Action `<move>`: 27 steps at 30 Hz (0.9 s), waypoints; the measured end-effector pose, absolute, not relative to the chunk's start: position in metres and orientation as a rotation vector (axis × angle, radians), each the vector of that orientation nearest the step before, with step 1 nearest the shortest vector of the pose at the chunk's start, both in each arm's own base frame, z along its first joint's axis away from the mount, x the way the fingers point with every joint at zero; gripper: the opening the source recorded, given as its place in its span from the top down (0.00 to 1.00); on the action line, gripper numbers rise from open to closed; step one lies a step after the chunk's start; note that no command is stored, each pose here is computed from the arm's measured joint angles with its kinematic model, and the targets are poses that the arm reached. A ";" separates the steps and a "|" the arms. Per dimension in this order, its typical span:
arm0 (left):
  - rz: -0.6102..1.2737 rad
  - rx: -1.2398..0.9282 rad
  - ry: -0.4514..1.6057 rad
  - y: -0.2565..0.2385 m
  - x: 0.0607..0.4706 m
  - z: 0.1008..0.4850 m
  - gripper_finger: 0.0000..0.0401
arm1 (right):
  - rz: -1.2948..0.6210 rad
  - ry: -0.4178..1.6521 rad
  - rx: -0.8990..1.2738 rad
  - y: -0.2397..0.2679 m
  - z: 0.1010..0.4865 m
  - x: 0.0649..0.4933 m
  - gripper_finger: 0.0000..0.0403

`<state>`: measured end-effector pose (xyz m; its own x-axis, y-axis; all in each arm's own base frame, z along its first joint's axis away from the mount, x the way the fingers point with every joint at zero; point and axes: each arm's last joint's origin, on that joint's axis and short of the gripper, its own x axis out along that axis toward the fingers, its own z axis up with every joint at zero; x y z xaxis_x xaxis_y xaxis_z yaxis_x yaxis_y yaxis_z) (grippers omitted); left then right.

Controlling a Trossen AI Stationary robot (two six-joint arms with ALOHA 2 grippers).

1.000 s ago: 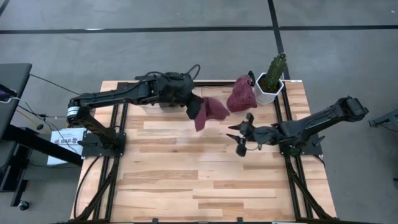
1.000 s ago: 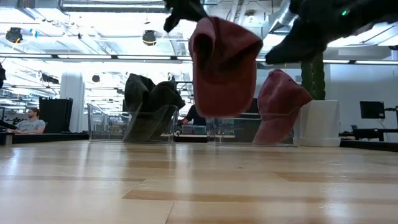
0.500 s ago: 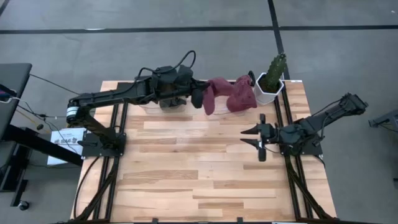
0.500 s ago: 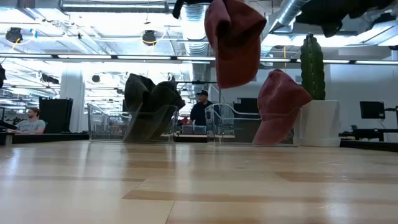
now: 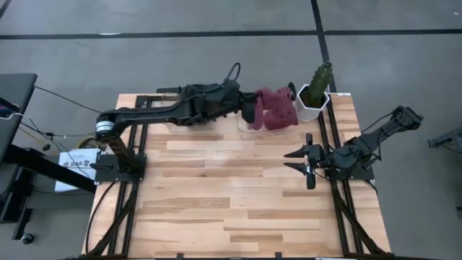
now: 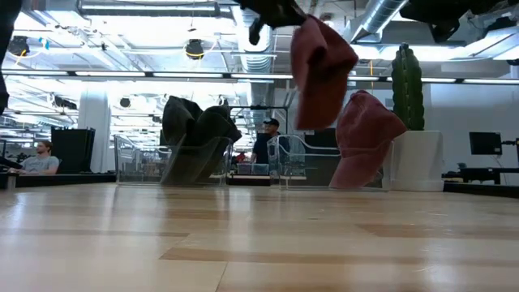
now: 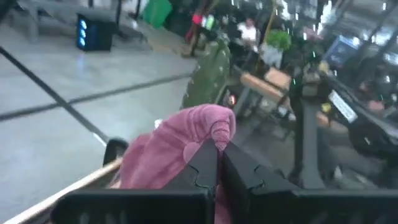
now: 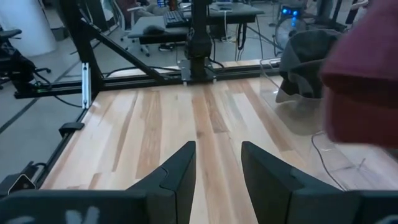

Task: Pick & Place hat
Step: Put the red cap into the right transparent bin

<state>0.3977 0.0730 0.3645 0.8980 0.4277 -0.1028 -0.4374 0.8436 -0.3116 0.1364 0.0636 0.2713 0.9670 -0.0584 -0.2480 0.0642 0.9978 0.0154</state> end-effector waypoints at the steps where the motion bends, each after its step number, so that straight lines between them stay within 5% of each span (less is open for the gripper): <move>1: 0.467 -0.336 0.010 0.074 0.402 0.362 0.98 | -0.062 0.250 0.025 0.064 0.271 0.137 0.71; 27: 0.776 -0.256 -0.020 0.091 0.428 0.321 0.98 | -0.068 0.286 0.051 0.064 0.267 0.136 0.71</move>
